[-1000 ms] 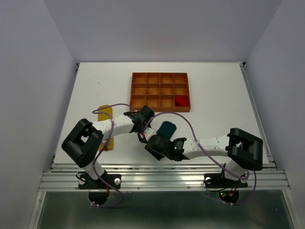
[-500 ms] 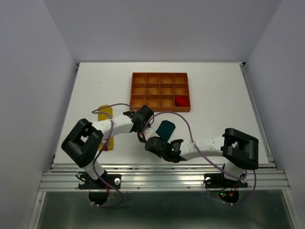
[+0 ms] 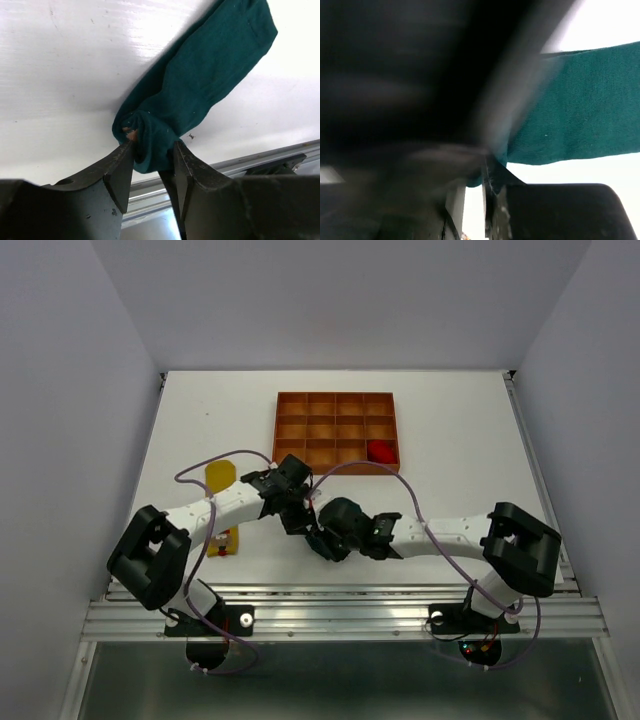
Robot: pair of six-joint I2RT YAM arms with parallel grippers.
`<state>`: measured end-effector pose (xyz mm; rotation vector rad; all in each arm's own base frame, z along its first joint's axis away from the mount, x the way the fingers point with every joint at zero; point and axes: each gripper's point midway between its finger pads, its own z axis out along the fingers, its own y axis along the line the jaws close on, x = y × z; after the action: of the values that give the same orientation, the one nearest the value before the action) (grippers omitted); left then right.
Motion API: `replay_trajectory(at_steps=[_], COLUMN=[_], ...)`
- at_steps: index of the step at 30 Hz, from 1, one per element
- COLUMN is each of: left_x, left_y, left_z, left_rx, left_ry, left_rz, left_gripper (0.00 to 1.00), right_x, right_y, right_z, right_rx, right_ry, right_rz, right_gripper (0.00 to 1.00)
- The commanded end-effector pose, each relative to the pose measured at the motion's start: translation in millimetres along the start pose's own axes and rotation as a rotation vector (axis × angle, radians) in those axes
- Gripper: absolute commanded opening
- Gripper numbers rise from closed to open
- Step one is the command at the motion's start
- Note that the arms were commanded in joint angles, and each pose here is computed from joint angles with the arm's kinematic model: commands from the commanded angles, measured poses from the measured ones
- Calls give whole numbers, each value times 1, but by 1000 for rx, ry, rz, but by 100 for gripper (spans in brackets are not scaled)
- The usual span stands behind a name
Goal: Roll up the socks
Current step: Roll the sock at the center of the board.
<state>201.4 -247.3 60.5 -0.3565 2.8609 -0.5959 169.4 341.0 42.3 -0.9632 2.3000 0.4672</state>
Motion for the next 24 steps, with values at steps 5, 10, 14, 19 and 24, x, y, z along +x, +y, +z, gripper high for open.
replay_trajectory(at_steps=[5, 10, 14, 19, 24], left_x=[-12, -13, -12, -8, -6], left_y=[2, 14, 21, 22, 17], left_z=[-21, -25, -25, -24, -28], left_rx=[66, 62, 63, 84, 136], left_ry=[-60, -74, -75, -63, -75], left_rz=[-9, -30, -34, -14, 14], left_gripper=[48, 48, 48, 48, 48], right_x=[3, 3, 3, -7, -13], right_y=[9, 9, 5, 1, 4], right_z=[-8, -5, -1, -7, -14], right_rx=[-267, -345, -379, -513, -620], right_ry=[96, 144, 177, 183, 211], right_rz=[224, 301, 372, 500, 621], right_gripper=[1, 1, 1, 1, 1])
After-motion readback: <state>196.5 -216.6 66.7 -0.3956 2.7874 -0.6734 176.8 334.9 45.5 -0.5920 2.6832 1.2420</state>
